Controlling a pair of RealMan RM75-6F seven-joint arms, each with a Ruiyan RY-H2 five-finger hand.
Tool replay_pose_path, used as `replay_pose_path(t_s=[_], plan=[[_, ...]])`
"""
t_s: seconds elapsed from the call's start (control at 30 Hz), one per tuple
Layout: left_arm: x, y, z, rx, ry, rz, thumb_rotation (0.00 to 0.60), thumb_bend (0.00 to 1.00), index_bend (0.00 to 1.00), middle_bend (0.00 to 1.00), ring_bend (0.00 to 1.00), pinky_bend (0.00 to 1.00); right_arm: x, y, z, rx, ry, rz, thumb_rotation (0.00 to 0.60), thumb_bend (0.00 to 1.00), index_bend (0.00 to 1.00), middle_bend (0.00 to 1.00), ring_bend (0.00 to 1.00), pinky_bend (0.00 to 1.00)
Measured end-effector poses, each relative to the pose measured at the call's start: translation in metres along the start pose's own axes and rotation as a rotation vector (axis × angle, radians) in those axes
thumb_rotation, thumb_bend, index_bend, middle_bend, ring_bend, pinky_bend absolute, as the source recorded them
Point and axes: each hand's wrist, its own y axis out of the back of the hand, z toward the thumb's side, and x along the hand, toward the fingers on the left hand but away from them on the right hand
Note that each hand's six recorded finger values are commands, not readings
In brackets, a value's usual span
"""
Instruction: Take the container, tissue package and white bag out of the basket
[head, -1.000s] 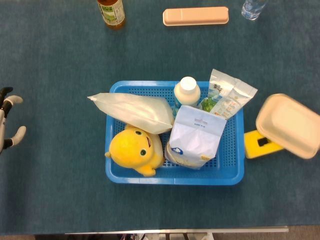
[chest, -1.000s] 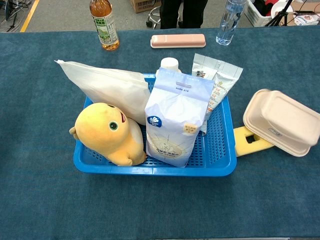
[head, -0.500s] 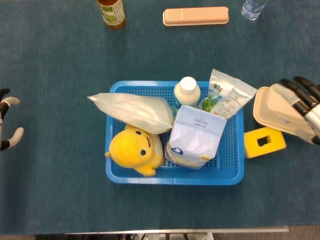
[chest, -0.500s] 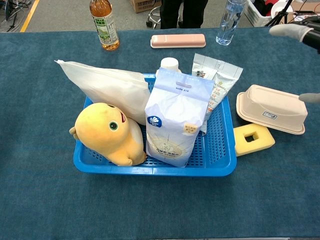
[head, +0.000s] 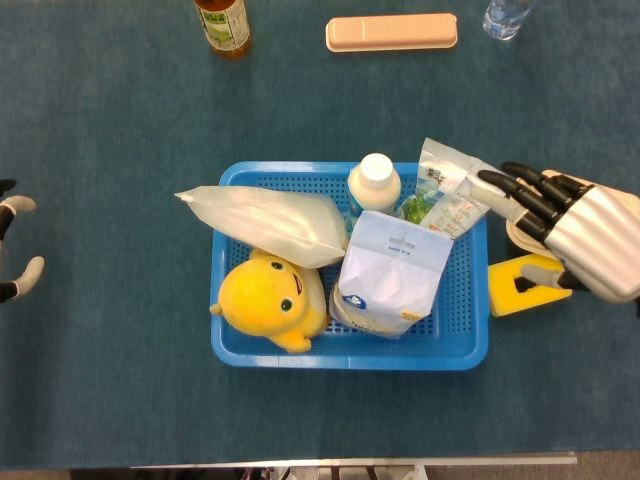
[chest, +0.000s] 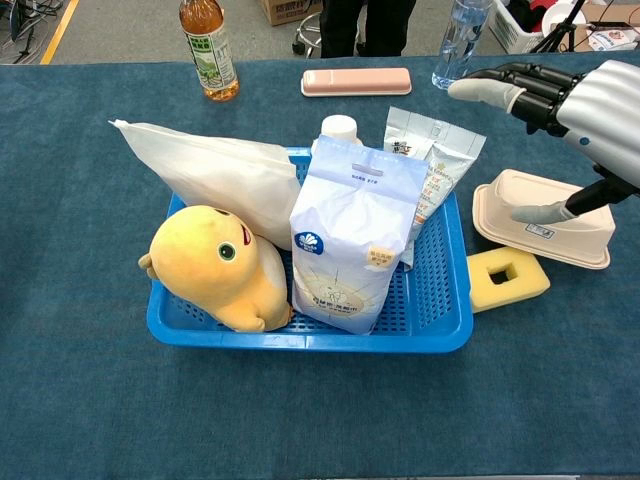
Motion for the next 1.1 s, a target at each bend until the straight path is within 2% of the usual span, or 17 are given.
replay_pose_path(t_s=[0.23, 0.37, 0.73, 1.1], plan=[[-0.001, 0.000, -0.002, -0.004, 0.003, -0.001, 0.600, 0.24, 0.30, 0.18, 0.12, 0.30, -0.012, -0.008, 0.003, -0.095, 0.032, -0.056, 0.600, 0.00, 0.02, 0.11, 0.12, 0.45], [-0.001, 0.000, -0.002, -0.007, 0.006, -0.001, 0.600, 0.24, 0.30, 0.18, 0.12, 0.30, -0.021, -0.016, 0.002, -0.141, 0.039, -0.065, 0.600, 0.00, 0.02, 0.11, 0.12, 0.45], [-0.003, -0.001, -0.006, -0.018, 0.015, -0.001, 0.600, 0.24, 0.30, 0.18, 0.12, 0.30, -0.046, -0.032, 0.002, -0.249, 0.061, -0.067, 0.600, 0.00, 0.02, 0.12, 0.12, 0.45], [-0.003, -0.001, -0.006, -0.016, 0.008, -0.002, 0.600, 0.24, 0.30, 0.18, 0.12, 0.30, -0.057, -0.047, 0.012, -0.311, 0.098, -0.018, 0.600, 0.00, 0.02, 0.13, 0.12, 0.45]])
